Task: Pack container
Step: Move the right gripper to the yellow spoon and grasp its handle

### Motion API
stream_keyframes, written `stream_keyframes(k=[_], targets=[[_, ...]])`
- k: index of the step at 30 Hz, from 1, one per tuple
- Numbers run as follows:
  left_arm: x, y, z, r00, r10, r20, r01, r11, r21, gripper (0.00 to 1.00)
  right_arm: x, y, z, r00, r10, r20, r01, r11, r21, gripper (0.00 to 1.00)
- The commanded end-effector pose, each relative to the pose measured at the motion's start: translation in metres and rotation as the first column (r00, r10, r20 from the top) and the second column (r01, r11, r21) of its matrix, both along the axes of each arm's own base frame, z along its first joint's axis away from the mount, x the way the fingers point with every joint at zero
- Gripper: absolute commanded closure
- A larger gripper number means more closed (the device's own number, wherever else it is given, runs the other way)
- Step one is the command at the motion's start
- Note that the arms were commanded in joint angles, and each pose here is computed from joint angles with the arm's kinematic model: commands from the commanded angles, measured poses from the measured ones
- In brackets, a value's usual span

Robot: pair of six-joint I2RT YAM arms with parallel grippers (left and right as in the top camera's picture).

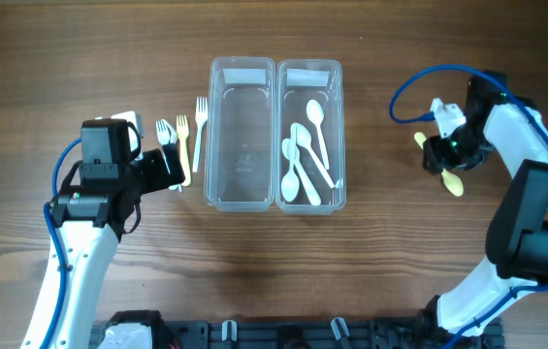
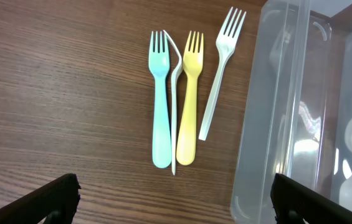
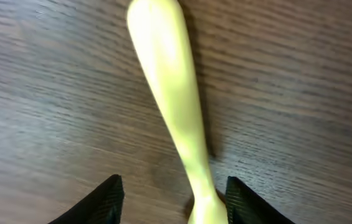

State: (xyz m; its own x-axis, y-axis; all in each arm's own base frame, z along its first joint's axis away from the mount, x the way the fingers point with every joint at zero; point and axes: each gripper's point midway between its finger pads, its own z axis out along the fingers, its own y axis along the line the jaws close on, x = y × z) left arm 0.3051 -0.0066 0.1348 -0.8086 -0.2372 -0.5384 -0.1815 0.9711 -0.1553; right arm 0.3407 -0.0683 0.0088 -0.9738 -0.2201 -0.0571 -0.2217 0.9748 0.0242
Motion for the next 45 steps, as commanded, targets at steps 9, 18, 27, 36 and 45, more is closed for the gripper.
stream_keyframes(k=[9, 18, 27, 36, 45], targets=[[0.005, 0.0, 0.007, 1.0, 0.007, 0.018, -0.007, 1.0, 0.002, 0.0, -0.01, -0.009, -0.021, 0.985, -0.172, -0.023, 0.17, 0.984, -0.049, 0.84], [0.005, 0.0, 0.007, 1.0, 0.007, 0.018, -0.007, 1.0, 0.002, 0.0, -0.007, -0.007, -0.02, 0.941, -0.338, -0.011, 0.337, 0.94, -0.043, 0.96], [0.005, 0.0, 0.007, 1.0, 0.007, 0.018, -0.007, 1.0, 0.002, 0.0, 0.024, 0.025, 0.005, 0.936, -0.35, 0.039, 0.347, 0.936, 0.059, 0.96], [0.005, 0.0, 0.007, 1.0, 0.007, 0.018, -0.007, 1.0, 0.002, 0.0, 0.065, 0.092, 0.095, 0.941, -0.243, 0.234, 0.19, 0.955, 0.23, 0.95], [0.005, 0.0, 0.007, 1.0, 0.007, 0.018, -0.007, 1.0, 0.002, 0.0, 0.068, 0.096, 0.128, 0.905, -0.276, 0.325, 0.209, 0.951, 0.227, 0.96]])
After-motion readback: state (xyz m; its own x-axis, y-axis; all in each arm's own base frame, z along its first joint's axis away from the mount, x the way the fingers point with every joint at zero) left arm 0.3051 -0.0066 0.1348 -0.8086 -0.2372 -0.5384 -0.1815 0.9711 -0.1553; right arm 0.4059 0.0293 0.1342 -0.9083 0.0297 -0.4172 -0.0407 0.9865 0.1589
